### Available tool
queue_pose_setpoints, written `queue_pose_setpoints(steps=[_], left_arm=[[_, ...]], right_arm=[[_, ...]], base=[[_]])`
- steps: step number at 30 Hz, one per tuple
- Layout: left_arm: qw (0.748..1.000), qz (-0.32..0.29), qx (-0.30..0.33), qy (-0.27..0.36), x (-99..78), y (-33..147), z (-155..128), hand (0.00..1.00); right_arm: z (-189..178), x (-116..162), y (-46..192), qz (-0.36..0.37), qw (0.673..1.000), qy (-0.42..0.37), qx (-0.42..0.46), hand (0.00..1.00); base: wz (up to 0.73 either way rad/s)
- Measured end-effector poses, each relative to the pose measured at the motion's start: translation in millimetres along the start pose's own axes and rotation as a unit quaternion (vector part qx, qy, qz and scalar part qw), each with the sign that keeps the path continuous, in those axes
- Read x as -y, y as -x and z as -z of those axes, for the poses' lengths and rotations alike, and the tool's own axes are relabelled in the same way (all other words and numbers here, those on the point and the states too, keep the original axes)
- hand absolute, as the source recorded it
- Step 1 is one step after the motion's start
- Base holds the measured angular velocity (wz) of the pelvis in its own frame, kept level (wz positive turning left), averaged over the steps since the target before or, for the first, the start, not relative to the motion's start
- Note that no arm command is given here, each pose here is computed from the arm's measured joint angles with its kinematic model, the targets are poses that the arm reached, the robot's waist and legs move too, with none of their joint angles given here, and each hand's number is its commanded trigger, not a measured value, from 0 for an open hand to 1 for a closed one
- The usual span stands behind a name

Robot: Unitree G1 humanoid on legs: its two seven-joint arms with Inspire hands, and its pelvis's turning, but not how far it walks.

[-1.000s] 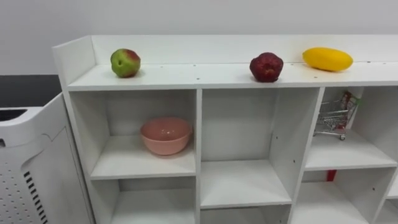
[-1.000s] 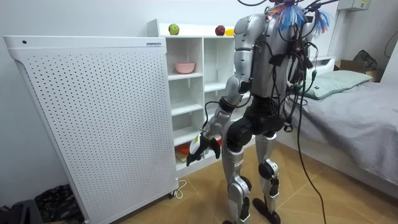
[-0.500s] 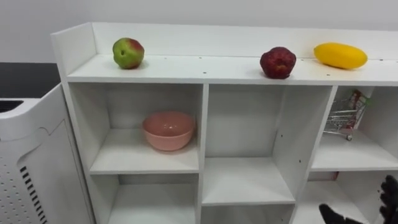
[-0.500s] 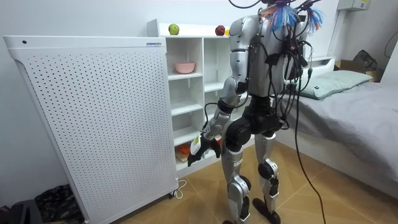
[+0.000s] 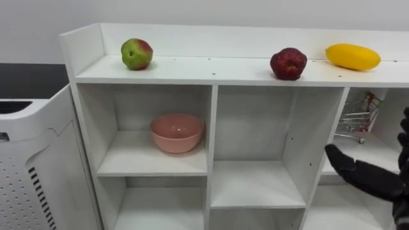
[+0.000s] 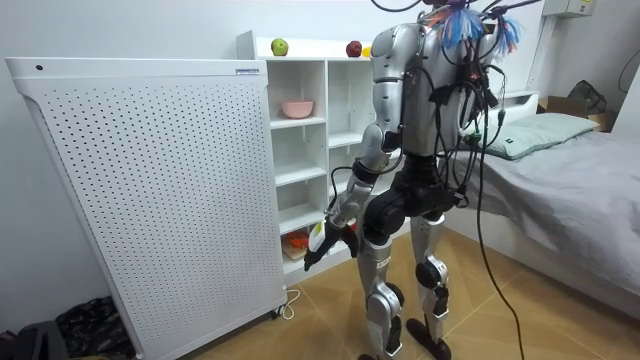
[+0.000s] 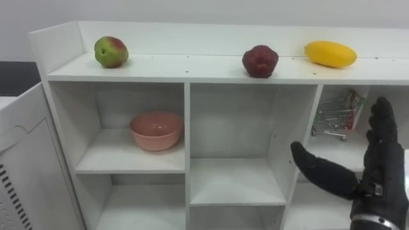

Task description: Arrange fruit in the closet

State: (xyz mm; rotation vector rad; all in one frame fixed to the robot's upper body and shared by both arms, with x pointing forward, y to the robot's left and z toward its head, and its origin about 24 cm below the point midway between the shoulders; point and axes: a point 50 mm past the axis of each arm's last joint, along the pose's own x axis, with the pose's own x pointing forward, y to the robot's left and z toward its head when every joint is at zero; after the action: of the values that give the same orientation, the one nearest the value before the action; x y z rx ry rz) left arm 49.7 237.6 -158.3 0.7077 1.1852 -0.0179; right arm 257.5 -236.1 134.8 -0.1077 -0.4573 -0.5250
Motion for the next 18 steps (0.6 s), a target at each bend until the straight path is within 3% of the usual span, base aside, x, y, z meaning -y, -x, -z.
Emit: queue_pose_setpoints(steps=[11, 18], left_arm=[[1.0, 0.011, 0.004, -0.011, -2.9, -0.8, -4, 0.0], [1.0, 0.009, -0.011, -0.021, -6.5, -1.0, 2, 0.0]], right_arm=[[-32, -11, -32, 0.004, 0.997, -0.035, 0.068, 0.0], [-25, -14, -55, 0.003, 0.998, -0.053, 0.038, 0.0]], base=[[0.05], [0.06]])
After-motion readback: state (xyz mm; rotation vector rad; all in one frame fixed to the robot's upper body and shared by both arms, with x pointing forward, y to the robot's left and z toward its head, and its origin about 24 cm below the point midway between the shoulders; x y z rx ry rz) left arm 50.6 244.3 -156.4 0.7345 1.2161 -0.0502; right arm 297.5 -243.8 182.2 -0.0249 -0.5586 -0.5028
